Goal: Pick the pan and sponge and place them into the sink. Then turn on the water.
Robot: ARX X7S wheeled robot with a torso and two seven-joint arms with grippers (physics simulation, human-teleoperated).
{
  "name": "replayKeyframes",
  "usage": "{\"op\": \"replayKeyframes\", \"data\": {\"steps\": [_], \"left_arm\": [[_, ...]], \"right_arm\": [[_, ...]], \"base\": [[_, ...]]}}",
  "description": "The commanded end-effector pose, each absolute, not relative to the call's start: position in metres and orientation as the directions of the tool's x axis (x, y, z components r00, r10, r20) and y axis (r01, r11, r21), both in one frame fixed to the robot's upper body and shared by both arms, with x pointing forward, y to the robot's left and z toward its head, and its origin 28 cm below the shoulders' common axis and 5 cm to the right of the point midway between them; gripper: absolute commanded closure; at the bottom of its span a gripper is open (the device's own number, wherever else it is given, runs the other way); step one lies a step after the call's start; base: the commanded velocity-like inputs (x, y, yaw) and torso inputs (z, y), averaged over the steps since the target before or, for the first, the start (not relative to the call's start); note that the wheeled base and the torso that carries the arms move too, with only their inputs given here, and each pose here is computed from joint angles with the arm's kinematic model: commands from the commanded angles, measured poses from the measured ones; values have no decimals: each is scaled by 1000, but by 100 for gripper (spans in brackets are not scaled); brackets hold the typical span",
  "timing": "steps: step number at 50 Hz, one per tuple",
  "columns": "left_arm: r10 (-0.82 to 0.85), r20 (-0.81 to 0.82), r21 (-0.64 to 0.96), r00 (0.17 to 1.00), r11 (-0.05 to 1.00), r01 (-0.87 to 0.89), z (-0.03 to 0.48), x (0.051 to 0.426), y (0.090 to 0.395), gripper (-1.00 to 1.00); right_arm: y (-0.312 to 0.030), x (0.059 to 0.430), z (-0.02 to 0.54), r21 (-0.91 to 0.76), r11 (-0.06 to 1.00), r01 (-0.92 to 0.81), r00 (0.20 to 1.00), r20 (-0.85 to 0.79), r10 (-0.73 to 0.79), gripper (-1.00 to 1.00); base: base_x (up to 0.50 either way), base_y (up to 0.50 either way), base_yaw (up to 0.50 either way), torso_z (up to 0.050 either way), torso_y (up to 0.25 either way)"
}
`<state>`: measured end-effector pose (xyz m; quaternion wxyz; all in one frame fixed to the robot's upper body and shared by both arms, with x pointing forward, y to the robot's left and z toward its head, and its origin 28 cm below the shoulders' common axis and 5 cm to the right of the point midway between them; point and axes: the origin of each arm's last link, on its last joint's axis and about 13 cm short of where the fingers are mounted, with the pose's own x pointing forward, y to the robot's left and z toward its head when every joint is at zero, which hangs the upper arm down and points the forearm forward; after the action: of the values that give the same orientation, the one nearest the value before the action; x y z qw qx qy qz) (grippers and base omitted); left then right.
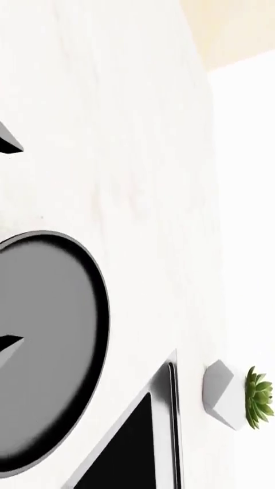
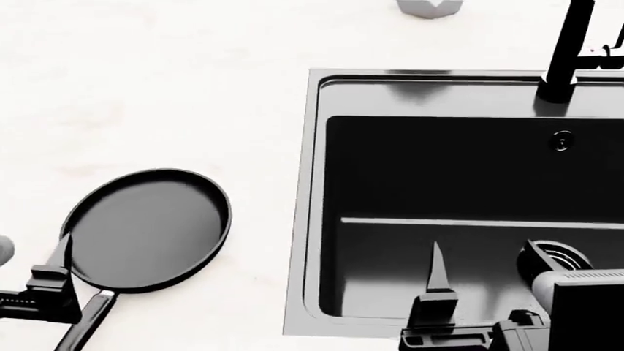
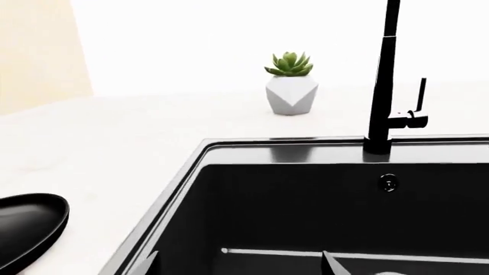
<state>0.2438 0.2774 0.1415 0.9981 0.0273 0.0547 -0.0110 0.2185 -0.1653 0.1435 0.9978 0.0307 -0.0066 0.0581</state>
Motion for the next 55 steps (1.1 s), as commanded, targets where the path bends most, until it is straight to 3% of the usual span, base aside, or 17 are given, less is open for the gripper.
{"op": "replayKeyframes", "data": {"steps": [1,13,15,22,28,29,32,55], "left_arm": [[-36,-115,43,993,998,42,144,243,272,-100],[-124,-214,-45,969,992,117,180,232,269,-100],[-160,-224,31,961,985,171,189,227,272,-100],[-183,-294,32,938,979,201,206,212,266,-100],[-163,-345,91,924,974,206,196,207,257,-100],[-156,-347,165,925,961,224,192,205,255,-100],[-180,-377,105,909,966,235,187,205,253,-100],[-187,-457,96,870,962,257,180,228,252,-100]], "right_arm": [[-167,218,143,62,993,-105,994,15,104,-100],[-167,220,142,60,993,-103,995,-14,104,-100],[-167,220,143,57,993,-100,995,-16,101,-100],[-165,219,139,56,994,-99,995,-21,100,-100],[-164,217,141,41,994,-103,994,-24,104,-100],[-165,217,139,36,994,-99,994,-32,100,-100],[-165,216,137,41,994,-99,994,-36,100,-100],[-166,214,131,65,993,-95,993,-61,99,-100]], "base": [[-59,0,0,0,0],[-4,0,0,0,0],[0,0,0,0,0],[0,0,0,0,0],[0,0,0,0,0],[0,0,0,0,0],[0,0,0,0,0],[0,0,0,0,0]]}}
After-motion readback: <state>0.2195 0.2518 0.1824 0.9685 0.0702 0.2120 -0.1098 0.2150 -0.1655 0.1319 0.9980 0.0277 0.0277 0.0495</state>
